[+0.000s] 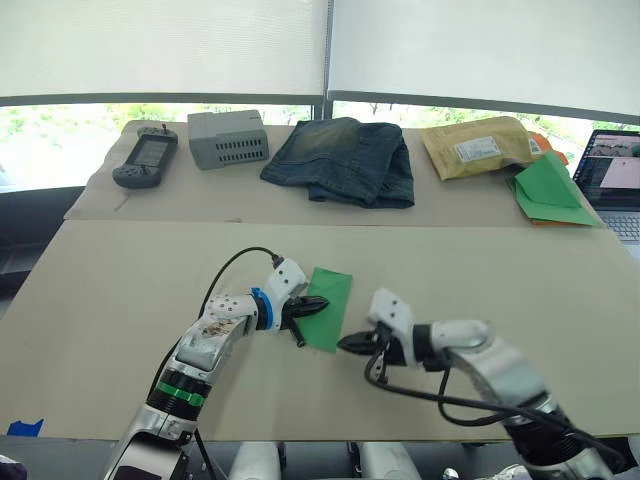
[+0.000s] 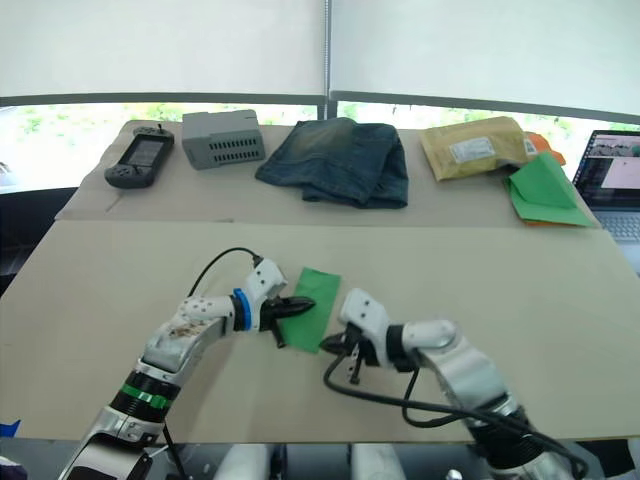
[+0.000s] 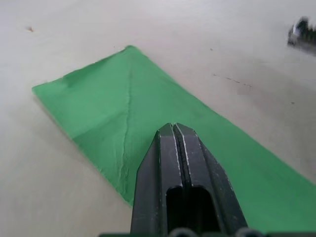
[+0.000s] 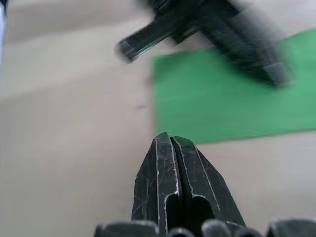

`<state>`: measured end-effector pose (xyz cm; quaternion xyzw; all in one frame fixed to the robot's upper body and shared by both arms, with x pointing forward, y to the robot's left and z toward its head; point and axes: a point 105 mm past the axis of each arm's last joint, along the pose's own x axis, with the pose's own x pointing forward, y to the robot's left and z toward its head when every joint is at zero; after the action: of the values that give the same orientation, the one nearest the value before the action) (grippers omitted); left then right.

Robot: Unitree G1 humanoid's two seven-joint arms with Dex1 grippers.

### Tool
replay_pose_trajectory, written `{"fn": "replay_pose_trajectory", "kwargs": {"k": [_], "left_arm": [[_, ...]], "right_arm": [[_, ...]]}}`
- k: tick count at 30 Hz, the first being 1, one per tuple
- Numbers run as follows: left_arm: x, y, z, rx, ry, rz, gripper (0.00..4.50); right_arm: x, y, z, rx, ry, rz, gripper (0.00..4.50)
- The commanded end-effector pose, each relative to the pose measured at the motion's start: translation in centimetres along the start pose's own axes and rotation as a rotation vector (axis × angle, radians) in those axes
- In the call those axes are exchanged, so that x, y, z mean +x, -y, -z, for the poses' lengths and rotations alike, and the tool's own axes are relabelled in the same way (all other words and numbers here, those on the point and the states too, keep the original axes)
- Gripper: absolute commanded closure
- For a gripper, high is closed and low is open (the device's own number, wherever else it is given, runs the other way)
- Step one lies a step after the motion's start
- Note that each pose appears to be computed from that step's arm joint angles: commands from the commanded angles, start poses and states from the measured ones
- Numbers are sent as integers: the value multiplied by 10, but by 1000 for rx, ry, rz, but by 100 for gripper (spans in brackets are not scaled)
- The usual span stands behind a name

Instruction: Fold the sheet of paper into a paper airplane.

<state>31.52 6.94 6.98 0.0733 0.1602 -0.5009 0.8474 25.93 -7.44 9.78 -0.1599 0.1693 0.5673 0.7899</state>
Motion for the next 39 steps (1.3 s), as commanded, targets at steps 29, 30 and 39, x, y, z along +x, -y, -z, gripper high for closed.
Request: {"fn": "replay_pose_trajectory", "kwargs": {"k": [29, 30, 39], "left_arm": [[-40, -12, -22, -137, 130, -112, 450], [-37, -13, -21, -131, 124, -108, 450], [-16, -3, 1, -66, 42, -16, 450]], "right_arm": [[-22, 62, -46, -266, -31, 191, 445], [-23, 62, -49, -274, -27, 193, 445], [-18, 54, -77, -330, 26, 185, 445]]}}
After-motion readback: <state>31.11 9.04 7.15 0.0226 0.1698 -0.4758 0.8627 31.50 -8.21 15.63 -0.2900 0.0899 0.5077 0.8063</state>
